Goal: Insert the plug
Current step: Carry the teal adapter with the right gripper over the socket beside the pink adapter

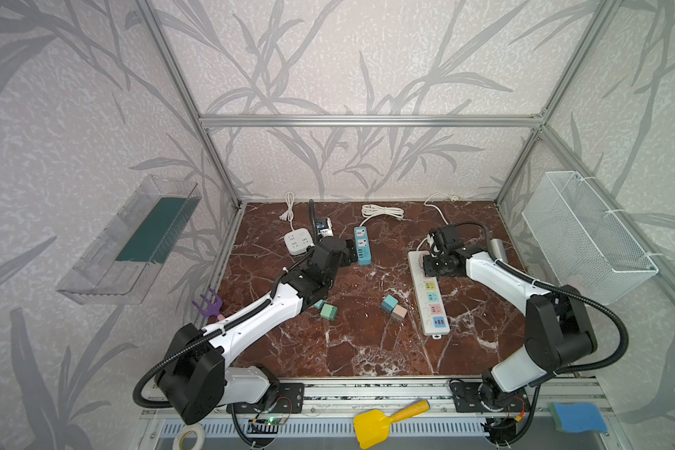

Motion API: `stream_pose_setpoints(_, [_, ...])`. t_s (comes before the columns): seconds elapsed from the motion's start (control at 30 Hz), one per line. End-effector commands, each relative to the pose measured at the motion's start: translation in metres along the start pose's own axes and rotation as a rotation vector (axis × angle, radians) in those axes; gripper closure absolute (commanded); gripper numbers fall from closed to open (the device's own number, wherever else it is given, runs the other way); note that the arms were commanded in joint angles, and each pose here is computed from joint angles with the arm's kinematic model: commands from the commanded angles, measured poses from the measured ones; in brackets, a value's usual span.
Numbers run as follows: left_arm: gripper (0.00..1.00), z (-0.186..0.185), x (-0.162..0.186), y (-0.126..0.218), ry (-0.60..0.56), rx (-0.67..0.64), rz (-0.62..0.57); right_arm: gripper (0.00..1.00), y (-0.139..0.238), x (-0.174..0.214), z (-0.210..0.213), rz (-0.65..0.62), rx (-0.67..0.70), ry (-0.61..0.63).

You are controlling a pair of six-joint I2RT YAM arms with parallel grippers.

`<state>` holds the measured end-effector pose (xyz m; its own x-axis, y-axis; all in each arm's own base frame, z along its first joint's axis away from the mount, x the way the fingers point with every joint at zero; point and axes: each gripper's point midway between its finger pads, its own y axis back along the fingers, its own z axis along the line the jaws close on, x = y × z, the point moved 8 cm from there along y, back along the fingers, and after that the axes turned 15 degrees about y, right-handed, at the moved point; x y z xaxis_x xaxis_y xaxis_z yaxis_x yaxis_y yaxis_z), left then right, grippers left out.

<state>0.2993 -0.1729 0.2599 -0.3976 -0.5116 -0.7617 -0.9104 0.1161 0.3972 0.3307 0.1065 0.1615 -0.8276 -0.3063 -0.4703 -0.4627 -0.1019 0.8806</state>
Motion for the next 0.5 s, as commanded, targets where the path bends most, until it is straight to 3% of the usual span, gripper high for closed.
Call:
stream_pose_setpoints(0.0, [0.08, -0.0034, -0.0071, -0.0002, 0.034, 0.002, -0.013, 1.0, -0.0028, 0.0006, 0.0012, 0.024, -0.027, -0.02])
stream_pose_setpoints(0.47, [0.08, -0.0027, -0.009, 0.0, 0.048, 0.009, -0.009, 1.0, -0.0068, 0.0088, 0.0033, 0.047, -0.046, -0.017])
